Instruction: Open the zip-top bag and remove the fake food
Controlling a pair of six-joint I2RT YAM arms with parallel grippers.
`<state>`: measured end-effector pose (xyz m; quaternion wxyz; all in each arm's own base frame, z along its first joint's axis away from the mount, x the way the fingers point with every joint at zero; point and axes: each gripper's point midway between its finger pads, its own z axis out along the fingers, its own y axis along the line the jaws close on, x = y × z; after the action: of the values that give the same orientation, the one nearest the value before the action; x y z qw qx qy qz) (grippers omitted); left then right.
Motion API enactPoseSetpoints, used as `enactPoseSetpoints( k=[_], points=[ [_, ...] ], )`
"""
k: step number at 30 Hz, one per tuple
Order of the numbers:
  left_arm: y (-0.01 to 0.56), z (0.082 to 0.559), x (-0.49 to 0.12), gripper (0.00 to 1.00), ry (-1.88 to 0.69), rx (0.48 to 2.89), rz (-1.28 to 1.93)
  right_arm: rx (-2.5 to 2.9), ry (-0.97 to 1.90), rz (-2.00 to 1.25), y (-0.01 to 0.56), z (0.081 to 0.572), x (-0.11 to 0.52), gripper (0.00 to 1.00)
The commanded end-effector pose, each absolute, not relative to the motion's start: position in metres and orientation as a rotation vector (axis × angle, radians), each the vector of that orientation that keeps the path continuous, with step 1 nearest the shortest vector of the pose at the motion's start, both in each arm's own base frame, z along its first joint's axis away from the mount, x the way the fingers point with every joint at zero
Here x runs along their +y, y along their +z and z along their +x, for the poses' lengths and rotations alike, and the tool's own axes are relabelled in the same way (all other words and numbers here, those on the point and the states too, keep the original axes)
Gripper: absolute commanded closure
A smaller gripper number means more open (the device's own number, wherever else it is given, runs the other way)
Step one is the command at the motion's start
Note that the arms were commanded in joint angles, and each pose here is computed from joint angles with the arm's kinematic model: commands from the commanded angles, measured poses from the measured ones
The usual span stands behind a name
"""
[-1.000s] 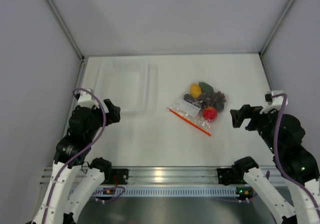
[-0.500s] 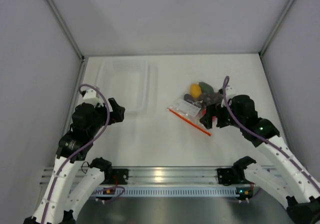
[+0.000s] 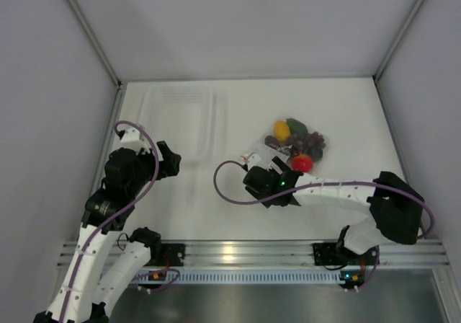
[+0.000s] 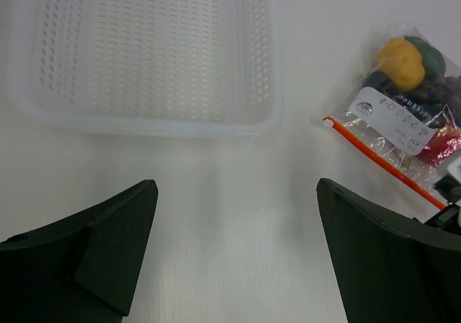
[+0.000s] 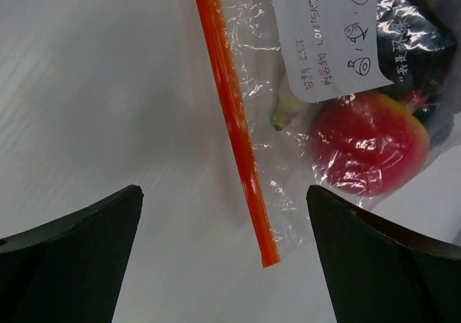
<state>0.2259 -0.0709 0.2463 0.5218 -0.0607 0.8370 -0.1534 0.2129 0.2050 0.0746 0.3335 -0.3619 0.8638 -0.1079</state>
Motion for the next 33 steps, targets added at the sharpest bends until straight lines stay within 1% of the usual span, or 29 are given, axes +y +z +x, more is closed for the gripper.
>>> enactPoseSetpoints(
  k=[1, 4, 8, 9, 11, 13, 14, 15, 16, 19, 20, 22, 23, 25, 26, 30, 32, 33],
  points=[
    [0.262, 0.230, -0.071, 0.02, -0.380, 1.931, -0.131, 2.094, -0.519, -0.926, 0.086, 0.242, 0.202, 0.01],
    [0.262, 0.230, -0.071, 0.01, -0.379, 1.927, -0.132, 2.080, -0.564, -0.948, 0.071, 0.246, 0.202, 0.01],
    [0.262, 0.230, -0.072, 0.01, -0.382, 1.930, -0.128, 1.991, -0.707, -0.883, 0.075, 0.259, 0.193, 0.01],
    [0.263, 0.230, -0.072, 0.02, -0.383, 1.928, -0.126, 1.977, -0.731, -0.881, 0.070, 0.263, 0.194, 0.03],
    [0.263, 0.230, -0.072, 0.01, -0.383, 1.925, -0.127, 1.947, -0.790, -0.908, 0.069, 0.267, 0.193, 0.12],
    [0.264, 0.230, -0.072, 0.01, -0.383, 1.922, -0.127, 1.932, -0.816, -0.913, 0.065, 0.271, 0.196, 0.16],
    [0.263, 0.230, -0.072, 0.01, -0.384, 1.925, -0.126, 1.920, -0.835, -0.906, 0.065, 0.273, 0.196, 0.24],
    [0.264, 0.229, -0.072, 0.01, -0.382, 1.924, -0.125, 1.913, -0.852, -0.900, 0.065, 0.273, 0.196, 0.30],
    [0.262, 0.230, -0.072, 0.02, -0.382, 1.928, -0.127, 1.911, -0.850, -0.893, 0.067, 0.274, 0.197, 0.44],
    [0.263, 0.229, -0.073, 0.01, -0.386, 1.926, -0.120, 1.884, -0.860, -0.838, 0.076, 0.275, 0.197, 0.63],
    [0.263, 0.229, -0.073, 0.01, -0.385, 1.926, -0.119, 1.873, -0.863, -0.821, 0.081, 0.275, 0.196, 0.74],
    [0.263, 0.229, -0.072, 0.01, -0.384, 1.924, -0.122, 1.866, -0.837, -0.802, 0.090, 0.274, 0.197, 0.85],
    [0.263, 0.229, -0.072, 0.01, -0.380, 1.925, -0.124, 1.865, -0.839, -0.802, 0.093, 0.273, 0.195, 0.93],
    [0.264, 0.229, -0.073, 0.01, -0.385, 1.923, -0.121, 1.858, -0.796, -0.772, 0.110, 0.272, 0.198, 1.00],
    [0.264, 0.230, -0.074, 0.01, -0.389, 1.923, -0.116, 1.860, -0.805, -0.787, 0.115, 0.268, 0.195, 1.00],
    [0.271, 0.230, -0.083, 0.01, -0.428, 1.920, -0.056, 1.873, -0.617, -0.813, 0.163, 0.251, 0.208, 1.00],
    [0.280, 0.226, -0.102, 0.01, -0.531, 1.911, 0.028, 1.913, -0.486, -0.814, 0.176, 0.242, 0.215, 1.00],
    [0.291, 0.224, -0.109, 0.01, -0.576, 1.887, 0.065, 1.920, -0.430, -0.825, 0.194, 0.235, 0.212, 1.00]
  ],
)
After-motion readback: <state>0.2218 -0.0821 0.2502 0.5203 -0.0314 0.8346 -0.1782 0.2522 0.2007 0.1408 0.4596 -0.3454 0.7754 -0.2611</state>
